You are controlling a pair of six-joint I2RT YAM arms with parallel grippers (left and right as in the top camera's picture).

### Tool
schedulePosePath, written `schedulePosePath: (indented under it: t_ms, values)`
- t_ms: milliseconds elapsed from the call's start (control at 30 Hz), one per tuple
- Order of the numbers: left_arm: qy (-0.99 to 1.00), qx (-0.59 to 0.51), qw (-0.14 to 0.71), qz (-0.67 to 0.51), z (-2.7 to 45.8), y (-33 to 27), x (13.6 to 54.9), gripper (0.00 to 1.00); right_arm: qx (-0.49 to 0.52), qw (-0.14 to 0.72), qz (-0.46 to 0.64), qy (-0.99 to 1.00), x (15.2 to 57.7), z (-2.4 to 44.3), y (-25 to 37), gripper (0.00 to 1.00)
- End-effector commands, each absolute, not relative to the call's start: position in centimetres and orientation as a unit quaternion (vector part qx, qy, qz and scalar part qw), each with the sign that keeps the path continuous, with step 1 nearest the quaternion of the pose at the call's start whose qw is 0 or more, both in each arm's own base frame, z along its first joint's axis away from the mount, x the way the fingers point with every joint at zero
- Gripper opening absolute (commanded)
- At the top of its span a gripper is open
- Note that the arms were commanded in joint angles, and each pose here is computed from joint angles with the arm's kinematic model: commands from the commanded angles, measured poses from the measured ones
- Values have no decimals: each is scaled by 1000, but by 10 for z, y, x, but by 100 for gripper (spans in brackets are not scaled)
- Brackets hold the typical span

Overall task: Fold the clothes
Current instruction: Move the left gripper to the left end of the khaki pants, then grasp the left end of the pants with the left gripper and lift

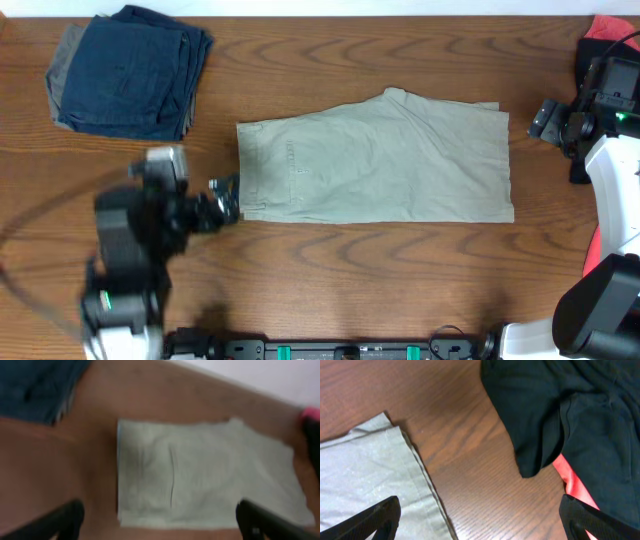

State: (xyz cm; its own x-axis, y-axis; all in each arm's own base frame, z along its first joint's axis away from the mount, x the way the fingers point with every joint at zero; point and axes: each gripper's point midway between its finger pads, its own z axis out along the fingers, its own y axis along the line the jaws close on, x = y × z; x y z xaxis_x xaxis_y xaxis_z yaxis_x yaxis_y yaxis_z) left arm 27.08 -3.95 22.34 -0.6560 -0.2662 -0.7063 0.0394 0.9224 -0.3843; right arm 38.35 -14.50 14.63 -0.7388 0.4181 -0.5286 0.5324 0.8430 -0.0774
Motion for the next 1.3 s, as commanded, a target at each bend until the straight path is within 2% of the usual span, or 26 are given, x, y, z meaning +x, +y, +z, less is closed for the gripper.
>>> schedulePosePath:
  t_ms: [0,233,333,533,833,1267]
  values:
    - [925,-47,339,-167,220,-36,302,98,261,260,-119,922,382,153,-151,99]
    - [950,-68,253,-172,175,-34,368,98,261,260,-119,922,382,153,-151,99]
    - [957,-75,220,-171,144,-32,378,98,261,261,-119,922,382,153,-151,99]
    - [970,-66,164,-169,93,-29,384,98,261,261,-119,922,382,153,-151,99]
    - [959,-42,76,-271,38,-63,375,98,261,260,-119,922,382,153,-151,99]
    - [948,-28,9,-317,0,-79,355,98,261,260,-119,922,382,153,-151,99]
